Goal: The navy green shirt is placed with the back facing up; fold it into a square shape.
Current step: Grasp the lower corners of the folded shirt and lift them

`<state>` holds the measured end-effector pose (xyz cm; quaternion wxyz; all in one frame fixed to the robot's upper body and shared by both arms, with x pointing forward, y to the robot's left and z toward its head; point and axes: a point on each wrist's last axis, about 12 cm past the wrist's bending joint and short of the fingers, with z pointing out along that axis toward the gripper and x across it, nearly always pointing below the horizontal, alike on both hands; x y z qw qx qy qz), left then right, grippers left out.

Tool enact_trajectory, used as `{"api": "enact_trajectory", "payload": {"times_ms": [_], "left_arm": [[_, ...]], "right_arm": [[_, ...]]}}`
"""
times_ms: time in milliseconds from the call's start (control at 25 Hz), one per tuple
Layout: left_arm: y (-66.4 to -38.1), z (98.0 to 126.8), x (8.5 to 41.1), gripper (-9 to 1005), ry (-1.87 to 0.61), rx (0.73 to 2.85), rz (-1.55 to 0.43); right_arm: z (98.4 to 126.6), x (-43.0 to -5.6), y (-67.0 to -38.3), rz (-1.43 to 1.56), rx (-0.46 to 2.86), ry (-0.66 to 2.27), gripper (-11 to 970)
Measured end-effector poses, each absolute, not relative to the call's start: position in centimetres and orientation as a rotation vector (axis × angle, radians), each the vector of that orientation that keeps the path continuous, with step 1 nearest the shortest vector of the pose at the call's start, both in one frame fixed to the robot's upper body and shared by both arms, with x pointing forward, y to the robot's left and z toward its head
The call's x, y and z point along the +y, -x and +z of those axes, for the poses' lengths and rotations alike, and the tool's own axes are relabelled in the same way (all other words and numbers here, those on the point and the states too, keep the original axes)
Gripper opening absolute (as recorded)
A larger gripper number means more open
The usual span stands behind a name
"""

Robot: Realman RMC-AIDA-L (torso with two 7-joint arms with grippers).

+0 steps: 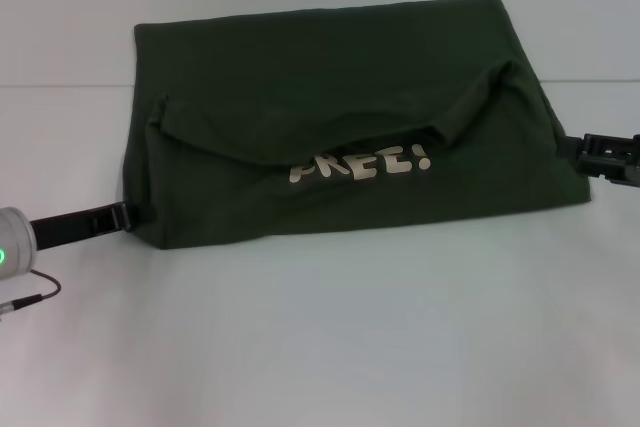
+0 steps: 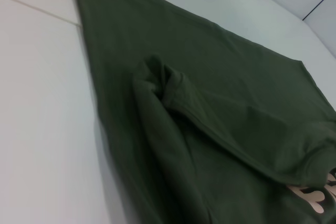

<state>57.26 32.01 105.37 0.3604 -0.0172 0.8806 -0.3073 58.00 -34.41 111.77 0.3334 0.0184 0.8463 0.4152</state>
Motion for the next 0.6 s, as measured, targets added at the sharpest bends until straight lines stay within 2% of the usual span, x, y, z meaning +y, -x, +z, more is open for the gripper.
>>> {"api": "enact_trajectory", "payload": {"times_ms": [200, 360, 600], "left_arm": [[-57.5, 106.1, 32.8, 3, 0.089, 2.278, -0.835], [-58.1, 107.3, 33.6, 2, 0.177, 2.293, -0.91], [-59.0, 108.4, 33.7, 2, 0.229, 2.295, -0.968]], "right_arm": [[112.1, -34.1, -58.4, 1.079, 2.219, -0.018, 682], [112.8, -34.0, -59.3, 1.019, 2.252, 0.042, 682], [113.9, -34.6, -62.3, 0.739, 2.367, 0.086, 683]]}}
